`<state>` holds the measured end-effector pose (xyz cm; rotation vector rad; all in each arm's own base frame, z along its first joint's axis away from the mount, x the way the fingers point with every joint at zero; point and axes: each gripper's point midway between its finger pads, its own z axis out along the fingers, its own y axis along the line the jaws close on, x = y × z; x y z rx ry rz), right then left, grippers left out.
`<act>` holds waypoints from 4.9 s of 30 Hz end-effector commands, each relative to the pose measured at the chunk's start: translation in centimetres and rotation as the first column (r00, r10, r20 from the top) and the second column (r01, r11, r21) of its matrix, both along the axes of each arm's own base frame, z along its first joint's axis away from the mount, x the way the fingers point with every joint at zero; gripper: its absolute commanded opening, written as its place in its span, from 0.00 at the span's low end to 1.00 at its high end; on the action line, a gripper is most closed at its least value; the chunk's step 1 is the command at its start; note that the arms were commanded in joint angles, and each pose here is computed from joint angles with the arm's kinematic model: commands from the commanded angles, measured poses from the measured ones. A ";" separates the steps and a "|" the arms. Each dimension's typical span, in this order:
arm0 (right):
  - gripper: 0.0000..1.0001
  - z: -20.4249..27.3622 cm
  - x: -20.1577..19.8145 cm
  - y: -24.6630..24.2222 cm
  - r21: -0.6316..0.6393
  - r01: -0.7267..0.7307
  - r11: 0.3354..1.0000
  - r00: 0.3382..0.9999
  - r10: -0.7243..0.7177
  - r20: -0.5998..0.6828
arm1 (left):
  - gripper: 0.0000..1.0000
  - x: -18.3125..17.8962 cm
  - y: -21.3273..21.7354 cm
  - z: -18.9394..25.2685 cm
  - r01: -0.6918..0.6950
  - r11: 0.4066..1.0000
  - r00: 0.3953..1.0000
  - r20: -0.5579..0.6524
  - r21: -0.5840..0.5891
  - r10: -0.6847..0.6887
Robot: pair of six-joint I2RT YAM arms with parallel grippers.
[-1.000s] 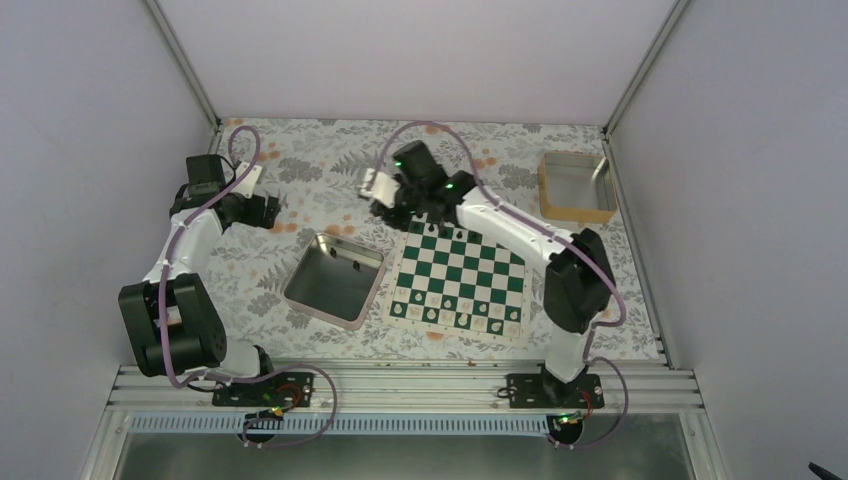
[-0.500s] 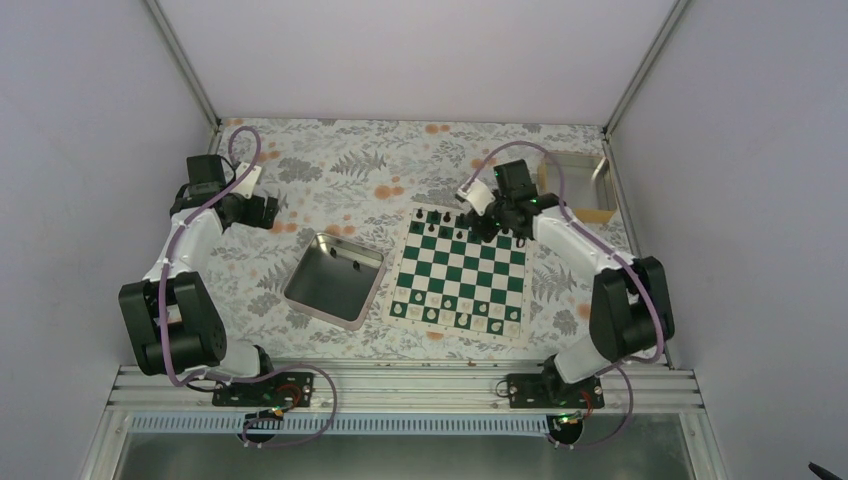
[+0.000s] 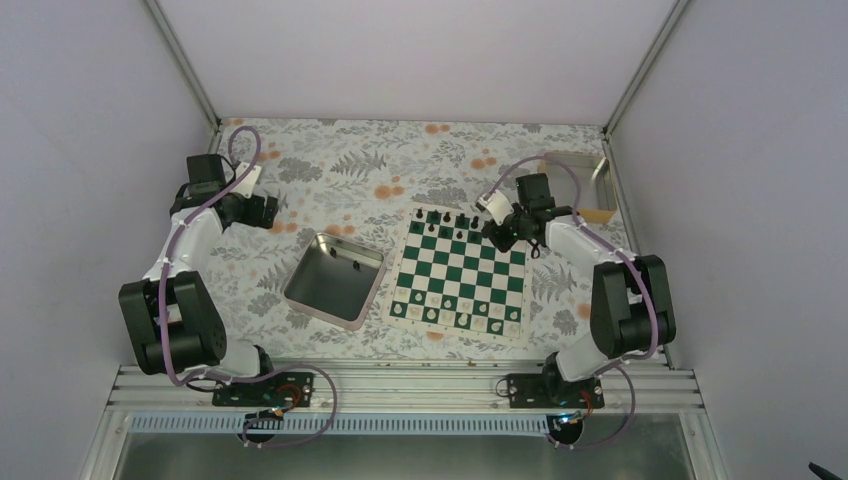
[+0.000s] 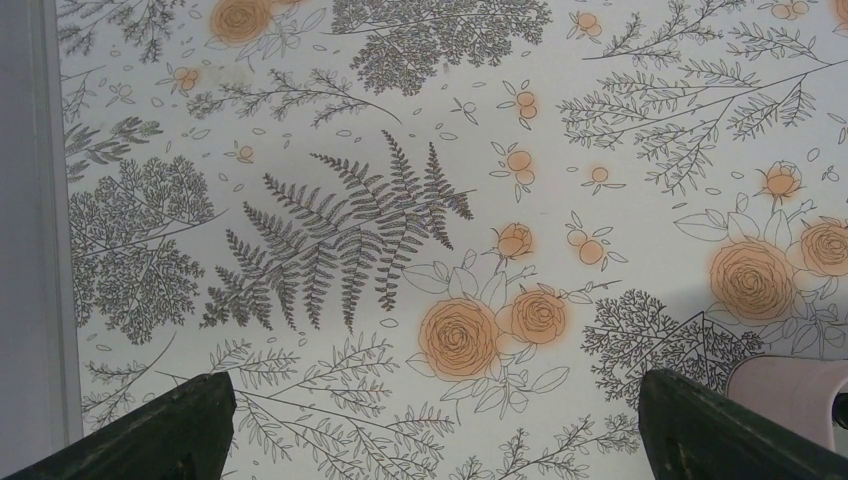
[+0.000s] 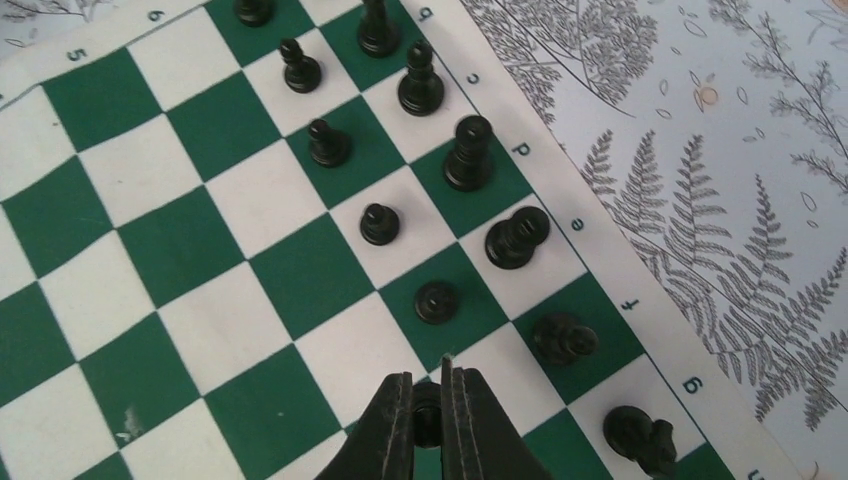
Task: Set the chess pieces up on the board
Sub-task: Place the chess piece on the chessboard, then pick up the chess piece from the storage box.
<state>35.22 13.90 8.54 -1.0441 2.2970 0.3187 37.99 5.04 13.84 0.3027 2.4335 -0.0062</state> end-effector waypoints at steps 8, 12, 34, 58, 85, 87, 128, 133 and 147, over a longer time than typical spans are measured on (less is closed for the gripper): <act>0.05 -1.4 1.0 -1.1 0.027 0.000 1.000 1.000 0.000 0.007 | 1.00 0.6 0.2 0.7 -0.004 1.000 1.000 0.017 -0.001 0.004; 0.05 -2.1 1.2 -1.4 0.018 0.001 1.000 1.000 -0.001 0.001 | 1.00 0.6 0.2 0.7 -0.003 1.000 1.000 0.018 -0.002 0.003; 0.06 -4.4 1.6 -1.5 0.010 -0.004 1.000 0.999 0.005 -0.045 | 1.00 0.5 -0.2 0.6 0.013 1.000 1.000 0.013 -0.011 -0.012; 0.07 -4.8 2.5 -1.6 0.003 -0.002 1.000 0.999 0.003 -0.037 | 1.00 0.3 -0.2 0.5 0.013 1.000 1.000 0.017 -0.009 -0.013; 0.21 -3.7 2.4 -2.0 -0.020 0.004 1.000 1.000 -0.004 -0.006 | 1.00 0.0 -0.6 0.1 0.032 0.999 0.999 0.003 -0.021 -0.032; 0.22 -3.0 2.3 -1.9 -0.014 0.001 1.000 1.000 -0.001 0.001 | 1.00 0.0 -0.7 0.1 0.035 0.999 0.999 0.004 -0.022 -0.034; 0.22 -0.1 -5.9 35.6 0.015 -0.664 0.748 0.746 0.661 0.076 | 1.00 -0.2 -2.9 0.7 0.110 0.992 0.993 0.038 -0.054 -0.109; 0.23 -1.3 -5.6 36.4 -0.003 -0.664 0.748 0.746 0.662 0.077 | 1.00 -0.1 -3.1 0.8 0.122 0.991 0.992 0.044 -0.061 -0.119; 0.28 -2.6 -4.2 37.1 -0.119 -0.606 0.787 0.775 0.617 0.134 | 1.00 -0.2 -3.5 0.8 0.141 0.987 0.989 0.052 -0.073 -0.137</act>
